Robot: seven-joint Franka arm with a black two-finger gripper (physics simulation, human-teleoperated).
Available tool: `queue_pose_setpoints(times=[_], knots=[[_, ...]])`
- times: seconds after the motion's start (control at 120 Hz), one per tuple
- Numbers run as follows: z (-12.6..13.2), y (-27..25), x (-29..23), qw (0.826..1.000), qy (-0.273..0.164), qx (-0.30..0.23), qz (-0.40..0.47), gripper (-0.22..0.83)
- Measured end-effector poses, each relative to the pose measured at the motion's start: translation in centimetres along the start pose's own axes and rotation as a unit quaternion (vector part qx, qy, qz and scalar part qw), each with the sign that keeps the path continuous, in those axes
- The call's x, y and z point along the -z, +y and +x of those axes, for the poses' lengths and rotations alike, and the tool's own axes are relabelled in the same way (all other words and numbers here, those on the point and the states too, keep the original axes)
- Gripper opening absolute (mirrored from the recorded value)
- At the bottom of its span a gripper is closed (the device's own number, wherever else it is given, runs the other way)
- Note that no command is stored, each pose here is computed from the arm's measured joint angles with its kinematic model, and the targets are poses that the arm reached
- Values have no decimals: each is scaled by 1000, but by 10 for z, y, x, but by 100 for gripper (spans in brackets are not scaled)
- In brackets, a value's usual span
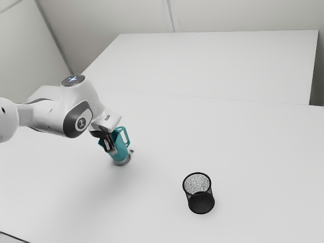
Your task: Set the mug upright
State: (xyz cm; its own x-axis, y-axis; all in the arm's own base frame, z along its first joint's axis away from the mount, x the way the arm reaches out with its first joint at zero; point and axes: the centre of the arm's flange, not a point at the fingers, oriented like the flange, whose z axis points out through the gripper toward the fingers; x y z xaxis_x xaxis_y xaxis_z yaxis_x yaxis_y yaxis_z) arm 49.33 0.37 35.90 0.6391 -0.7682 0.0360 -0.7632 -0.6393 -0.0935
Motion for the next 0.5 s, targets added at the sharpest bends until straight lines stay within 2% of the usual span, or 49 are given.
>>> queue_pose_setpoints(times=[0.208, 0.5], knots=[[-1, 0, 0, 1000, 0, 3, -1, -5], [0, -1, 2, 1000, 1, 5, 0, 17]])
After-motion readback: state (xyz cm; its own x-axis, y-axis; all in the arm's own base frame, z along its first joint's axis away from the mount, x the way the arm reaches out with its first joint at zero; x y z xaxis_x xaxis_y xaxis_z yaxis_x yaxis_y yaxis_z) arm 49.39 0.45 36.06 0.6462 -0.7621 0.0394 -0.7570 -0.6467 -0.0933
